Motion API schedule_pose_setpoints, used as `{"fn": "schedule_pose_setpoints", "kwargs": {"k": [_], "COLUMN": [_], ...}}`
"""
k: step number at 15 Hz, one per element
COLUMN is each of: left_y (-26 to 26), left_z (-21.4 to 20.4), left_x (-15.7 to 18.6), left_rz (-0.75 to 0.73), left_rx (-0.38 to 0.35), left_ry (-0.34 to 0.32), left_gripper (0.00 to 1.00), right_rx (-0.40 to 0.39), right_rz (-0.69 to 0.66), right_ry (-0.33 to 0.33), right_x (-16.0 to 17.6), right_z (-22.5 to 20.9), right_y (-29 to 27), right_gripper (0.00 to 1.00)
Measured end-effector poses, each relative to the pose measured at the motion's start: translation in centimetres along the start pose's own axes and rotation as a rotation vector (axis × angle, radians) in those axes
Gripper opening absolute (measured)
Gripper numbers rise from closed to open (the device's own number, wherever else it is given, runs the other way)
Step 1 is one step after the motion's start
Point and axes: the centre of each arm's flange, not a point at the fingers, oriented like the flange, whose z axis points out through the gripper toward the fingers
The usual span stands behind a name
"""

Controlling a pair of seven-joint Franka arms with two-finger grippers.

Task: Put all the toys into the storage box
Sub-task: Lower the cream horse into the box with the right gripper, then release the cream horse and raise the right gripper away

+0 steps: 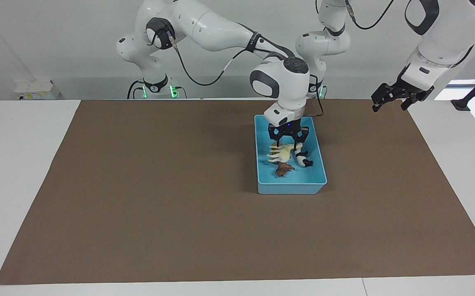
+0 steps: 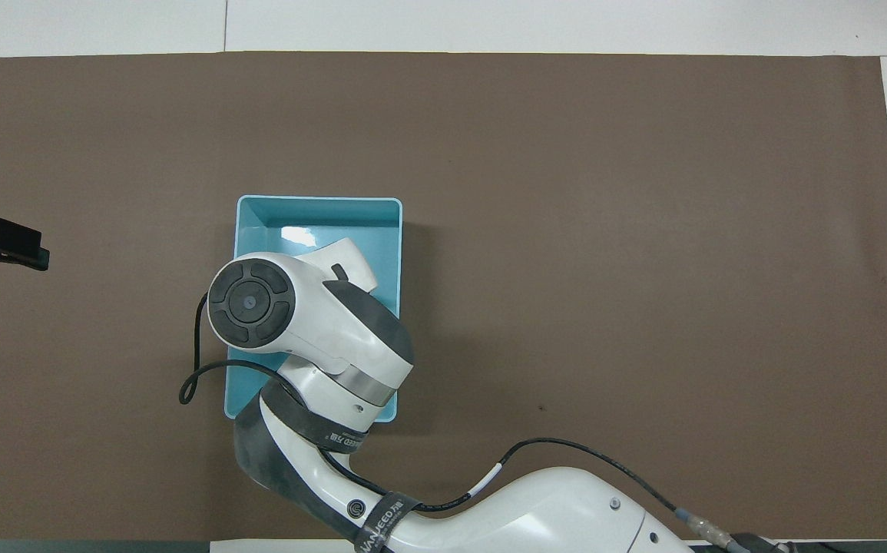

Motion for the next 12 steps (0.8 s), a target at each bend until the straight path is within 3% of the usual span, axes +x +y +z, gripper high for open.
{"fn": "schedule_pose_setpoints", "kwargs": {"k": [2,3,7,10,12], "left_y": [0.3,0.4,1.0,2.0,2.5], "left_z": [0.2,0.3,0.3,0.3,0.6], "left_x": [0.0,0.0,0.0,0.0,0.7], "left_rz": [0.006,0.008,0.018,0.037,0.047], "left_rx": [0.0,0.001,0.001,0.003,0.004], "left_ry": [-0.004,-0.006,-0.006,-0.004,0.043], "left_gripper": [1.0,1.0,1.0,1.0,1.0], "right_rx": [0.0,0.008,0.015,-0.022,-0.061], "right_rz": [0.04,0.067,0.146,0.043,-0.074], "right_ry": [0.024,0.046,0.113,0.12,0.107], "right_x": [1.3,2.7,13.6,20.5,24.1], "right_z": [-2.4,-4.4,-15.5,-20.2,-21.4], "right_y": [0.7,1.6,11.9,21.5,27.5], "right_gripper": [0.97,1.0,1.0,1.0,1.0]}}
